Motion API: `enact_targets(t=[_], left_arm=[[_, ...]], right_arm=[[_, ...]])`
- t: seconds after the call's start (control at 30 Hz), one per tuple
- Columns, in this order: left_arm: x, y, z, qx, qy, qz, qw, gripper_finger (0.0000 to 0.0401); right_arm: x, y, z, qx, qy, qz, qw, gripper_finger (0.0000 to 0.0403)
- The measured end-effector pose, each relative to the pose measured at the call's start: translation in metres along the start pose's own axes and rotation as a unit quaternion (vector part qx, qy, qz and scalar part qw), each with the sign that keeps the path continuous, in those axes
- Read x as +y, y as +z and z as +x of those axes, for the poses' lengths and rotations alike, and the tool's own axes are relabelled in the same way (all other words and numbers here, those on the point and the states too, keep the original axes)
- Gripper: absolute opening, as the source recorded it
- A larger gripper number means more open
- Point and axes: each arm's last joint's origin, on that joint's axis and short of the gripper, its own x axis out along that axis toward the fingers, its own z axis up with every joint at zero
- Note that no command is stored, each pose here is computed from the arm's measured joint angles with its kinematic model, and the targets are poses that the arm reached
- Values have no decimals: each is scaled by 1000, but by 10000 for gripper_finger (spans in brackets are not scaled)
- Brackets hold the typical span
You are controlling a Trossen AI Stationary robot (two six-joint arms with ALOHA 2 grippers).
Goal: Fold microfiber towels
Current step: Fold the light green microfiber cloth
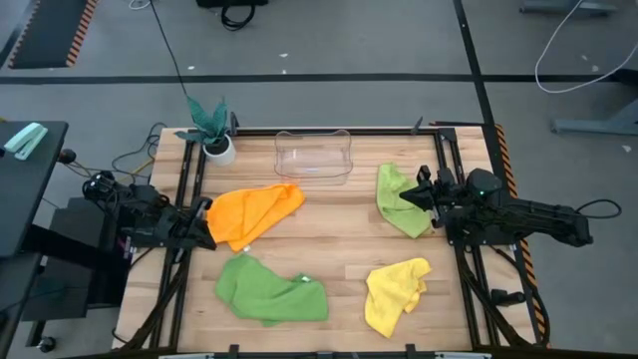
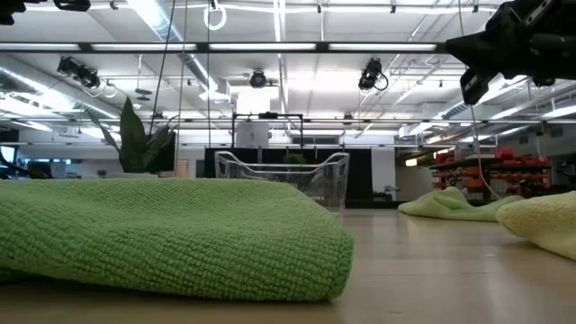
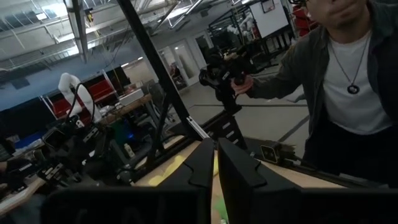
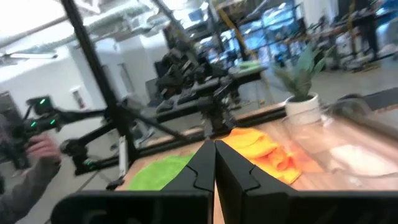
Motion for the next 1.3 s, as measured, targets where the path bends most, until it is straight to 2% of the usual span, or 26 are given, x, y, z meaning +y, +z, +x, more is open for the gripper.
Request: enact_targets(t=[0.13,0.37,0.47,0.57,0.63,0.73,0.8,0.83,0.93,0.97,1.0,1.03,1.1,1.3], left_arm=[[0,0,0,0,1,-37,999,26],[1,2,0,-12,5,-46,999,35],[3,6,0,-33,14,-32,999,35],[6,14,-1,-72,34,1,997,28],[8,15,-1,-74,48,-1,996,23],[13,15,3,-53,125,-37,990,15],[18,11,5,-11,218,-85,972,11],[21,8,6,11,275,-109,955,10],[28,0,6,69,446,-163,878,11],[29,-2,5,81,486,-170,853,15],[29,-4,6,93,514,-166,836,19],[30,-5,6,110,528,-149,829,23],[31,-7,8,131,535,-126,825,32],[35,-18,12,122,564,-185,796,40]], right_arm=[[-1,3,0,-24,-24,-4,999,14],[-1,4,0,-31,-32,-1,999,14],[-1,4,0,-31,-32,-1,999,14],[-1,4,0,-32,-32,1,999,14],[-1,4,0,-32,-32,13,999,14],[-1,4,0,-34,-34,34,998,14],[-2,5,0,-38,-42,50,997,14],[-2,5,0,-42,-50,58,996,14],[-4,7,-1,-61,-87,82,991,14],[-4,9,-1,-70,-101,89,988,14],[-4,11,-1,-76,-114,92,986,14],[-4,14,-1,-75,-129,93,984,14],[-4,19,-1,-51,-165,95,980,14],[-3,35,0,94,-290,101,947,14]])
